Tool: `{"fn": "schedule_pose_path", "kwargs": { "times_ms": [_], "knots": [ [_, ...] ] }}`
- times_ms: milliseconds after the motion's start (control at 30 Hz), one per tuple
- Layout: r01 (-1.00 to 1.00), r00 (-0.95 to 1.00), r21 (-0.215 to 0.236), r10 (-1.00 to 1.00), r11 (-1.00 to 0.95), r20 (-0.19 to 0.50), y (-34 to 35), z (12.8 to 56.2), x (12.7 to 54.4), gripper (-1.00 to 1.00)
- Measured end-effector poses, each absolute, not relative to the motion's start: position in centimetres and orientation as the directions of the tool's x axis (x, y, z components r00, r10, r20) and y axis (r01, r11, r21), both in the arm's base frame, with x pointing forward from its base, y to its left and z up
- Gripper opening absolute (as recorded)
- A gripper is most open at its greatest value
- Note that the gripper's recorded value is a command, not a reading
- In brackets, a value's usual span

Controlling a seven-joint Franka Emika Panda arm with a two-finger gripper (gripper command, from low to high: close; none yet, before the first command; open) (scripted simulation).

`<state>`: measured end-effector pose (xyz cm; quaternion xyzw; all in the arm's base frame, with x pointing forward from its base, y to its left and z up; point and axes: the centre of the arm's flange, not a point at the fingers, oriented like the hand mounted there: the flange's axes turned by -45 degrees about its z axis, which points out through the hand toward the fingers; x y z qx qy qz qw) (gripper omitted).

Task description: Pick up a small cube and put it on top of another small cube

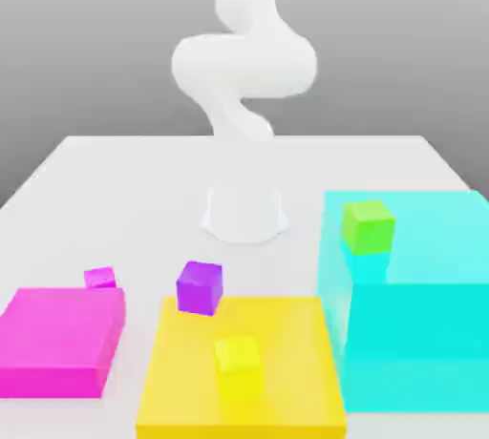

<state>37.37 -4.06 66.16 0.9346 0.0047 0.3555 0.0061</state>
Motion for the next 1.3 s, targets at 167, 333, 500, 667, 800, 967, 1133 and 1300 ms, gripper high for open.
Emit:
{"fn": "schedule_pose_path", "kwargs": {
  "times_ms": [167,333,500,667,800,967,1133,1300],
  "knots": [
    [0.057,0.845,0.060,0.080,-0.997,0.529,-11.9,54.2,40.5,0.00],
    [0.130,0.911,0.080,0.151,-0.988,0.383,-17.6,42.5,39.5,0.00],
    [0.214,0.946,0.073,0.226,-0.974,0.231,-21.5,31.9,35.1,0.00],
    [0.299,0.950,0.037,0.301,-0.954,0.086,-23.5,23.4,28.3,0.00],
    [0.341,0.940,0.001,0.341,-0.940,0.007,-24.2,19.5,23.5,0.00],
    [0.350,0.937,-0.013,0.350,-0.937,-0.005,-24.8,18.5,23.4,0.00],
    [0.350,0.937,-0.020,0.350,-0.937,-0.007,-25.3,17.8,23.5,0.00],
    [0.348,0.937,-0.022,0.348,-0.937,-0.006,-25.6,16.9,23.6,0.00]
  ]
}}
